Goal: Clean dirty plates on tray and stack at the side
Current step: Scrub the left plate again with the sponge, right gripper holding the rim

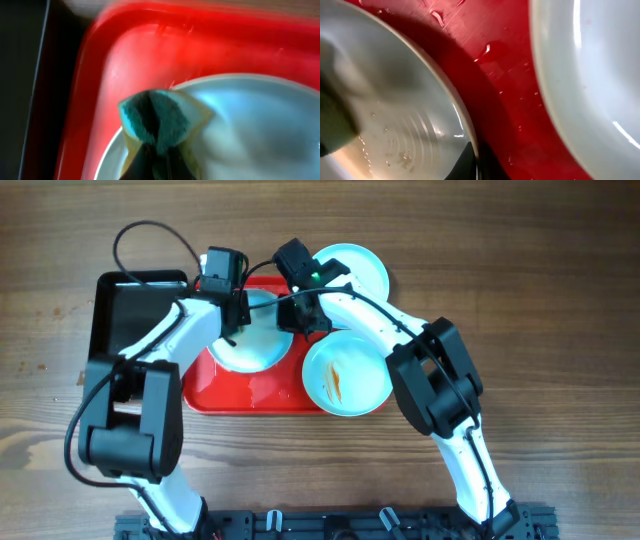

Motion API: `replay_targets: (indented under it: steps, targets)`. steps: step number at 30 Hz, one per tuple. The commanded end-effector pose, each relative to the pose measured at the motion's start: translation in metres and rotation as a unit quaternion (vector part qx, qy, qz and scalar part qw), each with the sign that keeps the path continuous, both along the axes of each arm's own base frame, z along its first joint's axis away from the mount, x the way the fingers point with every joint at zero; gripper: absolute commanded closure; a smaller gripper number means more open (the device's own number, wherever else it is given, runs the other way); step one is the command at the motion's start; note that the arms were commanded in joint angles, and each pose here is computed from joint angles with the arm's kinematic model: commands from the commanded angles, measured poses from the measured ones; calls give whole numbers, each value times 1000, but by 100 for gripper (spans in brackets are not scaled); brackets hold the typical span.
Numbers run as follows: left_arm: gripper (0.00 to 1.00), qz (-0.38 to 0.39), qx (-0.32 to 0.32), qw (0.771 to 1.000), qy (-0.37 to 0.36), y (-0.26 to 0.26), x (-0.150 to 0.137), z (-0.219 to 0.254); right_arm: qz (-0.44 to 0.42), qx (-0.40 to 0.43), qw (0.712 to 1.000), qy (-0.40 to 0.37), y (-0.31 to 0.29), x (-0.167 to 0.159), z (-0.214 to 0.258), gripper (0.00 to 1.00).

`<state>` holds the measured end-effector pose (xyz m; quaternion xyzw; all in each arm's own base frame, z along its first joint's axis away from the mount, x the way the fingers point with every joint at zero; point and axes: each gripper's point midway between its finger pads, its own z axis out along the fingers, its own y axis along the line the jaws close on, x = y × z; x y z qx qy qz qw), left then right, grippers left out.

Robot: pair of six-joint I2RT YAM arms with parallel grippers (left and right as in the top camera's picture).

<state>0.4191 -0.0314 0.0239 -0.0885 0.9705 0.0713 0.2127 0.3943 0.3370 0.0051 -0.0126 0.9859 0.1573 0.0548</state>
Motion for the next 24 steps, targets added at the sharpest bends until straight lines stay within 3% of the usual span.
replay_targets:
  steps: [1,4,7,10,13,19,24]
  targets:
    - [96,85,-65,990,92,9,-46,-23,7,-20,1000,17,-7,-9,-20,96]
    - [96,95,-162,970,155,-2,-71,-27,8,-18,1000,18,-7,-10,-20,96]
    - [96,57,-236,953,181,-8,-80,-22,9,-18,1000,18,-7,-10,-20,96]
    - [96,15,-238,958,160,5,-71,-18,10,-15,1000,20,-6,-11,-19,96]
    - [96,18,-178,976,123,23,-52,-20,10,-16,1000,20,-6,-11,-19,96]
    - [96,6,30,998,63,37,-25,-11,10,-16,1000,20,-6,-11,-19,96]
    - [96,27,85,996,-1,31,0,26,10,-17,1000,22,-6,-12,-20,96]
